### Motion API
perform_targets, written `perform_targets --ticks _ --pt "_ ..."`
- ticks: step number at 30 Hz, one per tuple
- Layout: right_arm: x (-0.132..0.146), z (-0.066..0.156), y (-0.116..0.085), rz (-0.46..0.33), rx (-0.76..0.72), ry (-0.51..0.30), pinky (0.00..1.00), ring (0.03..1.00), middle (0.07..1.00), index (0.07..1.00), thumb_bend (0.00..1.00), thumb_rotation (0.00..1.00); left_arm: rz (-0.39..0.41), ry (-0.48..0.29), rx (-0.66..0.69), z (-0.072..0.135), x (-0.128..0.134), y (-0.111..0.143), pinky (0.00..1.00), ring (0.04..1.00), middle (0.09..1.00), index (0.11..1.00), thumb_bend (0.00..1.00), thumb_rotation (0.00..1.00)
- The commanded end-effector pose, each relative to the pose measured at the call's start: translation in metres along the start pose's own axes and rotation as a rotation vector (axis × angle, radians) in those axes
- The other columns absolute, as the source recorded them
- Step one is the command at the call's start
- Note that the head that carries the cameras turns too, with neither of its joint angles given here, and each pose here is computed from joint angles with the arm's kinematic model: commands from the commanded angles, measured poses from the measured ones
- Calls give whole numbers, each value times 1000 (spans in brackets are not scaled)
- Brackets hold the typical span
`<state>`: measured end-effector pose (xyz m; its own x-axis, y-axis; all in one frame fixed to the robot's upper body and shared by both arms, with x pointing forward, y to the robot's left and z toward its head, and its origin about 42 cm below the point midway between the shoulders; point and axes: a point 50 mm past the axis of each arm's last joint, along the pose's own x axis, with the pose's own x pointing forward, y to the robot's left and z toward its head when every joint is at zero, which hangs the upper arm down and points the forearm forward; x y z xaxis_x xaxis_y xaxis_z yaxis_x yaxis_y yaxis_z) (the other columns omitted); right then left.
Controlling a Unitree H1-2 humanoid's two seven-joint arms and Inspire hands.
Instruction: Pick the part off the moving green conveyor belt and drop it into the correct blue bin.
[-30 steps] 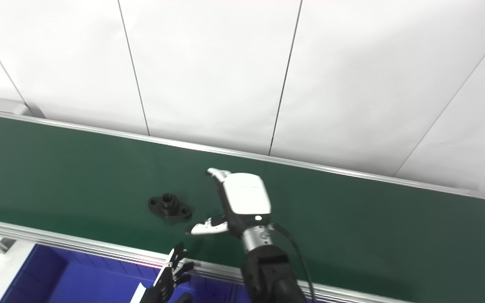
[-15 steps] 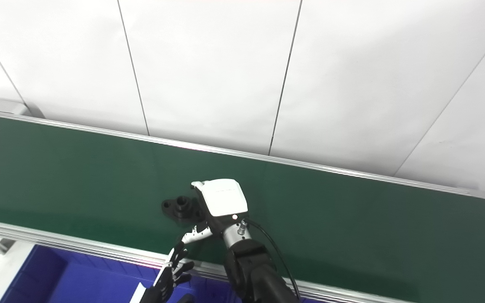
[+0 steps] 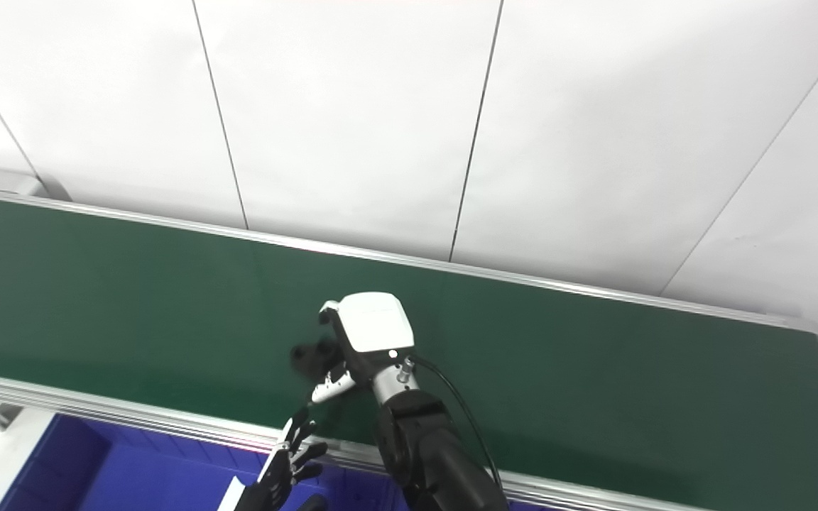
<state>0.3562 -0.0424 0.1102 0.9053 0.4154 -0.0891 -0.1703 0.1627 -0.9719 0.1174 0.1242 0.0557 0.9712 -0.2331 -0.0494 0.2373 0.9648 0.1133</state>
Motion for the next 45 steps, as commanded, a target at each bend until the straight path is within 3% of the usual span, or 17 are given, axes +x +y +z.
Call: perform_targets --ticks 1,19,27,36,39,45 --pt "0 -8 3 39 -45 35 85 144 235 486 516 114 13 -72 -68 22 6 -25 820 876 963 997 514 806" --pt "-6 -18 4 89 -80 96 74 144 234 479 516 115 10 -67 -63 23 2 -19 801 857 936 995 529 813" --pt "-11 -17 -5 52 -20 87 96 163 251 479 516 122 9 -70 -65 23 1 -18 787 850 935 1000 528 818" --pt "-30 -6 -53 -71 66 40 106 167 259 489 509 133 11 -72 -82 21 1 -11 790 849 927 1000 519 822" --pt "-42 -7 -78 -107 48 40 117 180 273 490 510 133 10 -68 -86 21 1 -6 797 852 926 1000 531 835" --pt "-70 -17 -108 -136 7 59 109 172 266 490 511 133 11 -67 -99 20 0 4 803 850 928 1000 549 853"
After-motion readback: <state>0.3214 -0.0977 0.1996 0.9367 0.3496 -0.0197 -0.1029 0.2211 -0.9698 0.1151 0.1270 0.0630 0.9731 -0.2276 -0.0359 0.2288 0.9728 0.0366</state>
